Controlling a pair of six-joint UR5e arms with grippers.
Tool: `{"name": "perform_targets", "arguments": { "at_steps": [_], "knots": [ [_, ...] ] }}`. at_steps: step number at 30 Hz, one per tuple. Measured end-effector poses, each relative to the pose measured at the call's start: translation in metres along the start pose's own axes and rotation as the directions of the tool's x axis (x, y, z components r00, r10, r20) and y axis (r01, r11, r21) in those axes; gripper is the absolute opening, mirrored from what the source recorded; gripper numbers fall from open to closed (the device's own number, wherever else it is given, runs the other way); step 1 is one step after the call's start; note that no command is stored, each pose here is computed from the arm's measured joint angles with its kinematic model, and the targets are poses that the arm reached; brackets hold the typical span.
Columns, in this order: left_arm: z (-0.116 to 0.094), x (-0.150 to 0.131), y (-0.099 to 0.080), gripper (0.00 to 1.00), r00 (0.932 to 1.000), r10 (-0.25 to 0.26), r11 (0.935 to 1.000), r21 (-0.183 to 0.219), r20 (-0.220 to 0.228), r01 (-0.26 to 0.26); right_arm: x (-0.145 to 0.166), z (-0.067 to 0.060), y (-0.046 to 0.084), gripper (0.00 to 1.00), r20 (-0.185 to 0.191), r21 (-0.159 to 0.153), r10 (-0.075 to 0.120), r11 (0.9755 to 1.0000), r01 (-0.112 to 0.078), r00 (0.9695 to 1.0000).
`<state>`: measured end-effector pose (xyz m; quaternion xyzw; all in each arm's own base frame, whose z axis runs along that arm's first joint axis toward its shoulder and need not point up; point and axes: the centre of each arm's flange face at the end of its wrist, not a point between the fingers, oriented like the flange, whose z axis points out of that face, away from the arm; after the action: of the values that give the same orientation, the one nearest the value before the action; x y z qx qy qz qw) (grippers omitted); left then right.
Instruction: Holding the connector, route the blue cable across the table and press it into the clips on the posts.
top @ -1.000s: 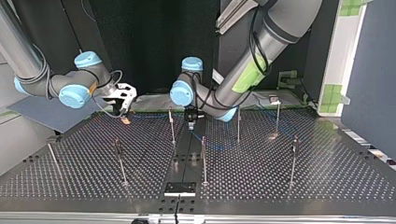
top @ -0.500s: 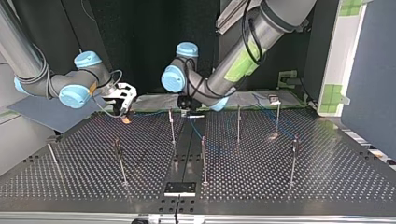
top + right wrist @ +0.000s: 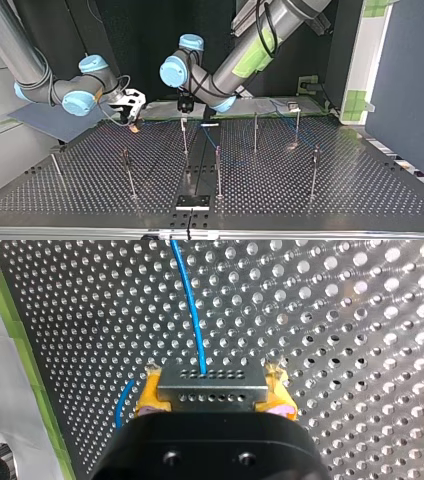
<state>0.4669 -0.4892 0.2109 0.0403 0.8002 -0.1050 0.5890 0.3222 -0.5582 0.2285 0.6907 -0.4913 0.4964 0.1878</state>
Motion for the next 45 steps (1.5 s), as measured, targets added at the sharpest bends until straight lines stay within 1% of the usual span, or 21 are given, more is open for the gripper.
{"name": "perform_targets", "arguments": {
  "at_steps": [3,4,6,9,11,13,16,19,25,27,31,34,36,40,43,45],
  "knots": [
    [-0.008,0.004,-0.017,1.00,0.9994,-0.030,0.9989,0.035,0.016,0.029,0.002,-0.001,0.005,0.00,-0.002,-0.003,0.004,1.0000,-0.004,1.0000],
    [-0.011,0.005,-0.024,1.00,0.9988,-0.044,0.9978,0.051,0.022,0.042,0.002,-0.001,0.007,0.00,-0.002,-0.004,0.005,1.0000,-0.005,1.0000],
    [-0.015,0.007,-0.033,1.00,0.9973,-0.065,0.9955,0.071,0.033,0.063,0.003,-0.001,0.010,0.00,-0.003,-0.004,0.007,1.0000,-0.007,1.0000],
    [-0.012,0.011,-0.042,1.00,0.9932,-0.105,0.9910,0.089,0.050,0.100,0.004,-0.001,0.013,0.00,-0.004,-0.004,0.010,0.9999,-0.010,0.9999],
    [-0.005,0.014,-0.047,1.00,0.9886,-0.136,0.9871,0.095,0.065,0.129,0.004,-0.001,0.014,0.00,-0.004,-0.005,0.011,0.9999,-0.011,0.9999],
    [0.003,0.015,-0.049,1.00,0.9832,-0.164,0.9834,0.090,0.079,0.157,0.004,-0.002,0.016,0.00,-0.002,-0.007,0.012,0.9999,-0.012,0.9999],
    [0.014,0.014,-0.049,1.00,0.9771,-0.190,0.9800,0.078,0.096,0.183,0.005,-0.003,0.018,0.00,0.001,-0.010,0.013,0.9999,-0.013,0.9999],
    [0.021,0.009,-0.050,1.00,0.9731,-0.202,0.9786,0.063,0.111,0.196,0.005,-0.004,0.020,0.00,0.002,-0.014,0.015,0.9998,-0.015,0.9999],
    [0.025,-0.006,-0.055,1.00,0.9638,-0.218,0.9759,0.034,0.154,0.215,0.006,-0.004,0.023,0.00,0.003,-0.018,0.017,0.9997,-0.017,0.9998],
    [0.025,-0.004,-0.057,1.00,0.9639,-0.216,0.9763,0.025,0.156,0.215,0.006,-0.004,0.024,0.00,0.004,-0.018,0.018,0.9997,-0.018,0.9998],
    [0.026,0.015,-0.062,1.00,0.9716,-0.196,0.9804,0.005,0.133,0.197,0.006,-0.005,0.024,0.00,0.004,-0.020,0.019,0.9996,-0.019,0.9998],
    [0.026,0.024,-0.065,1.00,0.9744,-0.186,0.9821,-0.007,0.126,0.188,0.006,-0.005,0.025,0.00,0.004,-0.020,0.020,0.9996,-0.020,0.9998],
    [0.026,0.025,-0.068,1.00,0.9745,-0.183,0.9824,-0.013,0.130,0.187,0.006,-0.005,0.025,0.00,0.004,-0.021,0.020,0.9996,-0.020,0.9998],
    [0.026,0.020,-0.071,1.00,0.9715,-0.184,0.9814,-0.026,0.149,0.190,0.006,-0.005,0.026,0.00,0.004,-0.021,0.020,0.9996,-0.020,0.9998],
    [0.028,0.016,-0.073,1.00,0.9684,-0.189,0.9802,-0.027,0.162,0.196,0.006,-0.005,0.026,0.00,0.004,-0.022,0.021,0.9995,-0.021,0.9998],
    [0.031,0.017,-0.075,1.00,0.9681,-0.190,0.9801,-0.026,0.163,0.197,0.006,-0.005,0.026,0.00,0.003,-0.022,0.022,0.9995,-0.021,0.9998]
  ]
}}
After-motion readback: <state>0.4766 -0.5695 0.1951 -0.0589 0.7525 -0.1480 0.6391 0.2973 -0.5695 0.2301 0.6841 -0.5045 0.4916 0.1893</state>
